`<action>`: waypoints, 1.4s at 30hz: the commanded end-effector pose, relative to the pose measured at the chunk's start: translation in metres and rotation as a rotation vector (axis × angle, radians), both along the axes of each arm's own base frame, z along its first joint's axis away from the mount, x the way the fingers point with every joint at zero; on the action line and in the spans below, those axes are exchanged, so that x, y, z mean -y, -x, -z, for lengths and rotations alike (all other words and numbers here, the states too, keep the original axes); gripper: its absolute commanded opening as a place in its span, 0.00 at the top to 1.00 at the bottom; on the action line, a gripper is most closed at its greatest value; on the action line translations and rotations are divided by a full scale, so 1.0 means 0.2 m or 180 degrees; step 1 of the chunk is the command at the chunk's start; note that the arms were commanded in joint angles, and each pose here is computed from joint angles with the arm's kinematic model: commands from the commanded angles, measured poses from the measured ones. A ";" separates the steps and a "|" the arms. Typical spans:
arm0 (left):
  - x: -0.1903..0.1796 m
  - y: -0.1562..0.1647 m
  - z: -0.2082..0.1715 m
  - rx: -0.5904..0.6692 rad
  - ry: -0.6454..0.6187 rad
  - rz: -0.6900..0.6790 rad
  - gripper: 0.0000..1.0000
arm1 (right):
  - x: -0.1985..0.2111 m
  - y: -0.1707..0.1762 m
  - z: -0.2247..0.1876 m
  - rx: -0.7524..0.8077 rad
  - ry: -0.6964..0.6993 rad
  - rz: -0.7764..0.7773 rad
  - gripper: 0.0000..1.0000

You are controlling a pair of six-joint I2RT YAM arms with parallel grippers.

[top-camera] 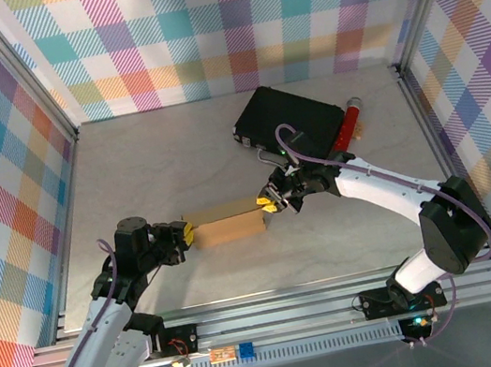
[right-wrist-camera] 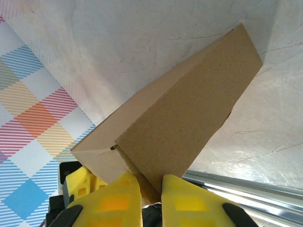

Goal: Fold the paper box

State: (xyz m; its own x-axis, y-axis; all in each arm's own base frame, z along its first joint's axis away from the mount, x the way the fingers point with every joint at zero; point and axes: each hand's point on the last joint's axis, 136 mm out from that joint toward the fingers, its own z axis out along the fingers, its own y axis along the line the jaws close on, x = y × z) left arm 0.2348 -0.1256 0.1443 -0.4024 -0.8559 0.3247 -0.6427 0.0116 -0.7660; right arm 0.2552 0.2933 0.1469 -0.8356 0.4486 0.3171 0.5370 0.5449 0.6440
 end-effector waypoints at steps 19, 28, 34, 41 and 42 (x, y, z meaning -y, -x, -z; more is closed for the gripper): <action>-0.07 0.46 0.43 -0.1168 -0.0567 0.0606 0.76 | 0.26 0.31 0.25 -0.0310 0.0986 -0.1055 0.84; -0.06 0.60 0.55 -0.1430 -0.0635 0.0813 0.78 | 0.35 0.44 0.38 -0.0272 0.1212 -0.1441 0.85; -0.05 0.55 0.55 -0.1339 -0.0650 0.0796 0.76 | 0.33 0.38 0.40 -0.0138 0.1251 -0.1363 0.84; 0.00 0.19 0.25 -0.0828 -0.1064 0.1069 0.48 | 0.48 0.09 0.11 0.0706 0.1665 -0.1084 0.35; 0.00 0.11 0.19 -0.0742 -0.1191 0.1165 0.33 | 0.53 0.03 0.03 0.0929 0.1727 -0.0991 0.01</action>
